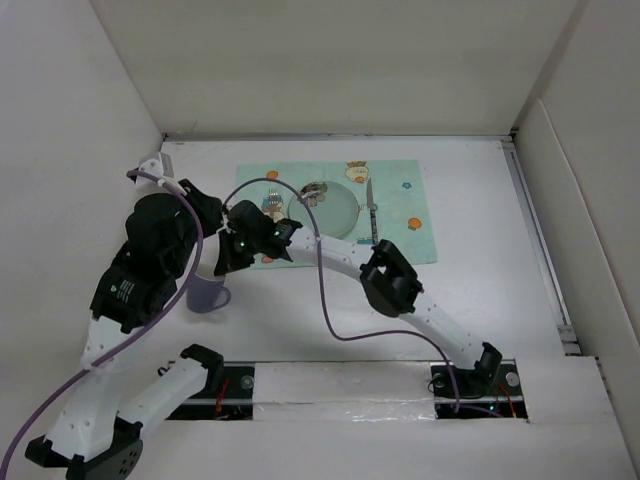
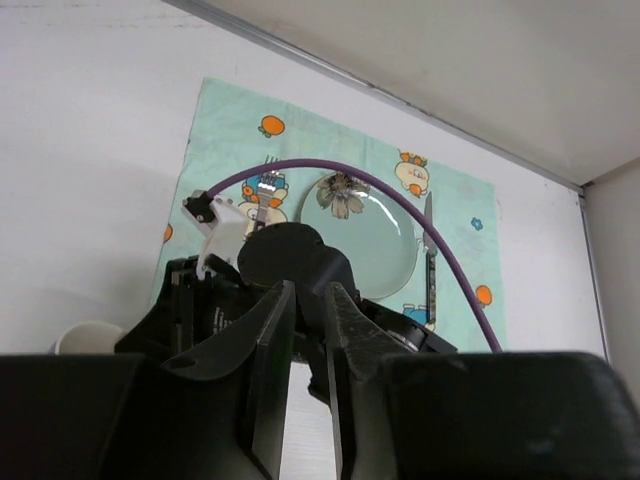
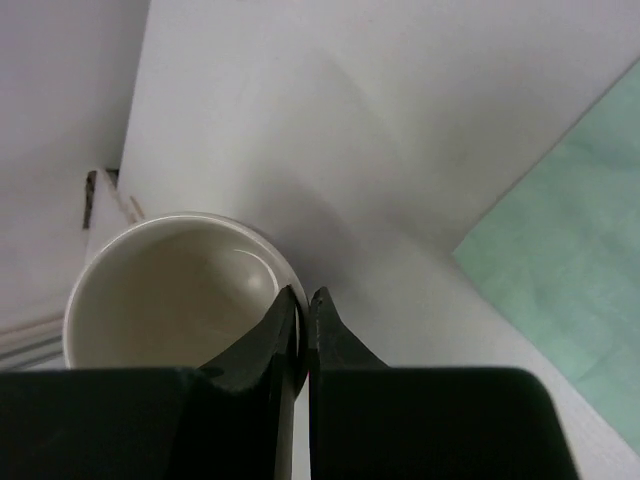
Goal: Set the dinner table for one person
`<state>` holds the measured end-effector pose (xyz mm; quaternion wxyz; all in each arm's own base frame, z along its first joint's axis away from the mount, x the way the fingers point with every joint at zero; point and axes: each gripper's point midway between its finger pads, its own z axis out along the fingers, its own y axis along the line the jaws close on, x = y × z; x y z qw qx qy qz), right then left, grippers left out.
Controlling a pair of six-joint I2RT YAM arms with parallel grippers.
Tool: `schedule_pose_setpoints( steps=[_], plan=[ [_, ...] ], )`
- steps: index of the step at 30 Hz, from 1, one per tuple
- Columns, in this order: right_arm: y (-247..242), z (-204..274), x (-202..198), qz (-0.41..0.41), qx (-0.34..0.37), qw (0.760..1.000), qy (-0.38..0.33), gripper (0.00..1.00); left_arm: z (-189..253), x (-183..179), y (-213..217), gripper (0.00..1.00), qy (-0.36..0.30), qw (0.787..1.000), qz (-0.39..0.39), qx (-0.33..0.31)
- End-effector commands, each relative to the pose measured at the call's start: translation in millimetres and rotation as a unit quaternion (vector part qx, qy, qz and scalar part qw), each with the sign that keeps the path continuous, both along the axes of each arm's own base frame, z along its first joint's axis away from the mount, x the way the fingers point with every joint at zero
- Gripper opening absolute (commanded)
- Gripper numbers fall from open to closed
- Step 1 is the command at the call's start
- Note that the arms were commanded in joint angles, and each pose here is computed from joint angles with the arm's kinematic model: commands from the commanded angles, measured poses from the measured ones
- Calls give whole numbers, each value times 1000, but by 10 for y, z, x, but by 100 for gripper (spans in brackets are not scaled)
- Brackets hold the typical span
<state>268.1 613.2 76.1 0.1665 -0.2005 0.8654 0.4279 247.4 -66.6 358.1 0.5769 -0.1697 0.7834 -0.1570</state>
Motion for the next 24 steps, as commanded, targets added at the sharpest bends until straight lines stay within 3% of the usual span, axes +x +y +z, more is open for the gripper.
schedule_pose_setpoints(
  steps=[1, 6, 9, 13, 18, 22, 24],
  plan=[
    [-45, 1078, 75, 20, 101, 994, -35, 0, 186, 109, -15, 17, -37, 999, 5, -2],
    [-578, 2008, 505, -22, 188, 980, -54, 0, 350, 279, -82, 24, -59, 998, 1, 1],
    [-1110, 2090, 910, -72, 193, 977, -60, 0, 373, 396, -194, 25, -66, 998, -15, -4],
    [-2164, 2284, 1600, -171, 174, 964, -104, 0, 333, 561, -355, 25, -68, 997, -34, -20],
    [-3331, 2094, 2288, -290, 87, 941, -153, 0, 218, 718, -497, 25, -64, 996, -51, -27],
    [-4423, 1918, 2795, -412, -18, 894, -176, 0, 77, 852, -551, 26, -55, 997, -58, -6],
    [-4654, 1894, 2910, -429, -37, 883, -184, 0, 33, 874, -569, 27, -51, 997, -60, -4]
  ],
)
